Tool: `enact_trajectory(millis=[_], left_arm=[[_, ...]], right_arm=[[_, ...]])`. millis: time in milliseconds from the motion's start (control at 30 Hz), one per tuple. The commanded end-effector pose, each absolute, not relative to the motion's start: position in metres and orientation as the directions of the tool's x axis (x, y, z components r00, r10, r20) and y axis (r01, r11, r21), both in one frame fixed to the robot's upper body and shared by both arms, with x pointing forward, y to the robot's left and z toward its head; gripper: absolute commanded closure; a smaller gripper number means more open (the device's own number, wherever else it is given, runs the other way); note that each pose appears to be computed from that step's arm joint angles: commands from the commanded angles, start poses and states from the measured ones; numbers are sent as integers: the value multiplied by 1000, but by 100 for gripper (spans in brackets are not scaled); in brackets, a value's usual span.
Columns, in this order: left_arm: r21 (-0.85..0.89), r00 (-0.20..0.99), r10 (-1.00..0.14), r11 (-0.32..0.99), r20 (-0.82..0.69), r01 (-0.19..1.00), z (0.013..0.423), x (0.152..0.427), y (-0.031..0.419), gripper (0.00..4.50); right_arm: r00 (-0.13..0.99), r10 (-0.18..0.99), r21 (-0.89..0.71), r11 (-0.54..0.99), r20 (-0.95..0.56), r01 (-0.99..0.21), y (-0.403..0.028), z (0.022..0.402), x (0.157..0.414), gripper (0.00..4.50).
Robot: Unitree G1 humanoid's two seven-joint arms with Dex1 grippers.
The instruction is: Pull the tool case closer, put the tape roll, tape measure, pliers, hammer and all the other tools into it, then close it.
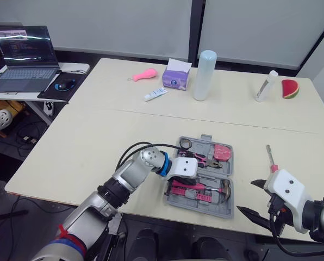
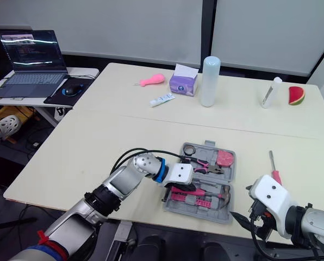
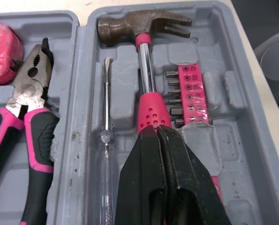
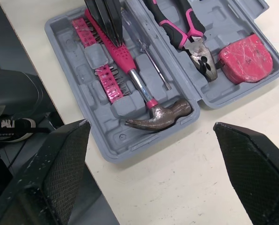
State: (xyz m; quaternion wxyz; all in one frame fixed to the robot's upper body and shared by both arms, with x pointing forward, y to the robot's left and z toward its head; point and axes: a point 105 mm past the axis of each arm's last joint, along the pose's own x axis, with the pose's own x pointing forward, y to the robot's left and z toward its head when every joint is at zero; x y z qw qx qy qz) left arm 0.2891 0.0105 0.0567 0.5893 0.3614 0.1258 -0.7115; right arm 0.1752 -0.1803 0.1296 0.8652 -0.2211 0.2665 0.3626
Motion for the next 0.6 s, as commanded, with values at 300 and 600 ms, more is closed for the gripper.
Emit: enact_trajectory(millis=[300, 600], left_arm=[[301, 20, -702, -280, -712, 912, 28, 290, 19, 449], [233, 105, -913, 11, -394, 972, 112, 307, 40, 449]], right_arm=[[600, 524, -217, 617, -604, -757, -175, 137, 174, 0], [703, 500, -323, 647, -505, -691, -185, 158, 196, 0]])
